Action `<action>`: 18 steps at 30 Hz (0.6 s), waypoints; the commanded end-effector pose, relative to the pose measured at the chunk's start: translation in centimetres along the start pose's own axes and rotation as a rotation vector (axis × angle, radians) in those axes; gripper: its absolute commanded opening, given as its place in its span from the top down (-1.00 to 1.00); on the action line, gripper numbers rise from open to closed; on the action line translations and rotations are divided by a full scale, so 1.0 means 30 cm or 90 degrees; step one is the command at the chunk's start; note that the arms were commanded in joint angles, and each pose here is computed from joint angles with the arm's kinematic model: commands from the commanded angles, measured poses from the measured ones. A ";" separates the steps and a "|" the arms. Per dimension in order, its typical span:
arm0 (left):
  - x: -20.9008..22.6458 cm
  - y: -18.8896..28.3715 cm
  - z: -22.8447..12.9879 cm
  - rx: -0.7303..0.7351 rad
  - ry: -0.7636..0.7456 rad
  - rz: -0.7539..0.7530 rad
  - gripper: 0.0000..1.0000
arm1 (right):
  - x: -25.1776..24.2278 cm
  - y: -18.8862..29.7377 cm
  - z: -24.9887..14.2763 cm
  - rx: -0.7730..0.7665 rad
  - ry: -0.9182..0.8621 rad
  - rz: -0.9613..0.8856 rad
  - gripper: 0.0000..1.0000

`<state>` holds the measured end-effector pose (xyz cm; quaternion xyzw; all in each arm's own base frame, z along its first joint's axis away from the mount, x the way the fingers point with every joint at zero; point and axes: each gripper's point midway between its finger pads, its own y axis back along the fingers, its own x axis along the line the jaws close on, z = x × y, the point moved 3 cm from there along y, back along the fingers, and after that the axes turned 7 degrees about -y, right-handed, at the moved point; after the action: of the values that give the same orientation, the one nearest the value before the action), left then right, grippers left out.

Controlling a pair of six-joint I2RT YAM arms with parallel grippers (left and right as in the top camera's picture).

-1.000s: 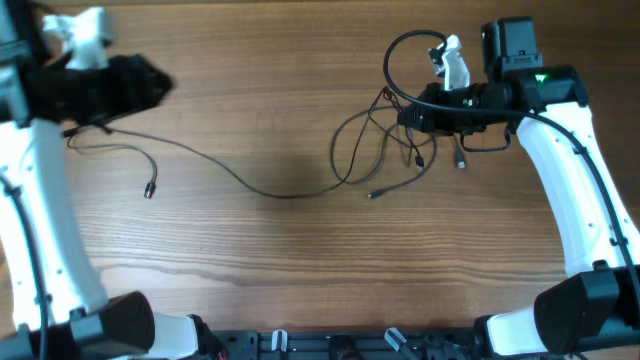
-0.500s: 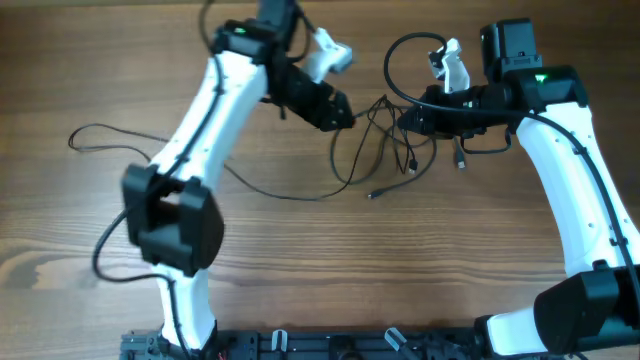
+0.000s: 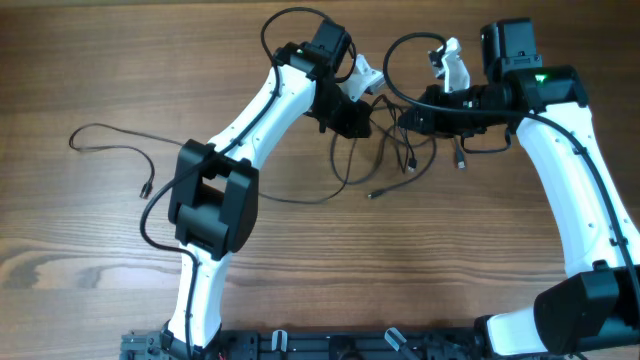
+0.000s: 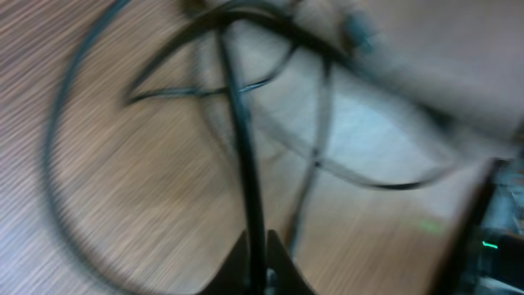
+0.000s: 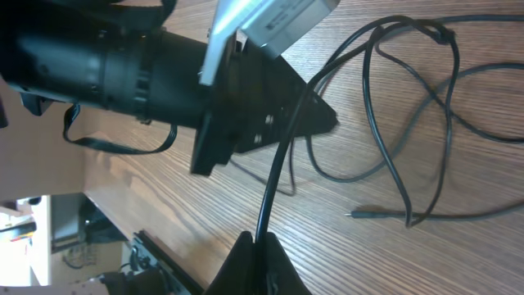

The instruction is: Untangle cables

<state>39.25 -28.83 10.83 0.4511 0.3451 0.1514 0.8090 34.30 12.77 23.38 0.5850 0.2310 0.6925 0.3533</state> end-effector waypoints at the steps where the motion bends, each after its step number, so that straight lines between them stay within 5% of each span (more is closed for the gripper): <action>1: 0.163 0.142 -0.031 0.001 0.102 0.185 0.92 | -0.020 0.021 0.010 -0.023 0.009 -0.040 0.91; 5: 0.196 0.514 -0.027 -0.128 0.136 0.251 0.92 | -0.032 0.022 0.022 -0.036 -0.004 -0.057 0.91; 8: 0.277 0.935 -0.091 -0.276 0.176 0.432 0.92 | -0.030 0.022 0.023 -0.037 -0.002 -0.056 0.91; 11: 0.365 1.366 -0.260 -0.453 0.290 0.606 0.92 | -0.032 0.022 0.024 -0.038 -0.002 -0.058 0.91; 15: 0.481 1.733 -0.530 -0.644 0.461 0.746 0.92 | -0.033 0.022 0.022 -0.036 -0.006 -0.059 0.91; 18: 0.569 1.864 -0.729 -0.717 0.573 0.805 0.92 | -0.037 0.021 0.010 -0.027 -0.012 -0.062 0.91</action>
<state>41.48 17.54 44.41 0.0759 0.1399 0.8137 0.5591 34.85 11.79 22.77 0.5729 0.2427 0.6772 0.3928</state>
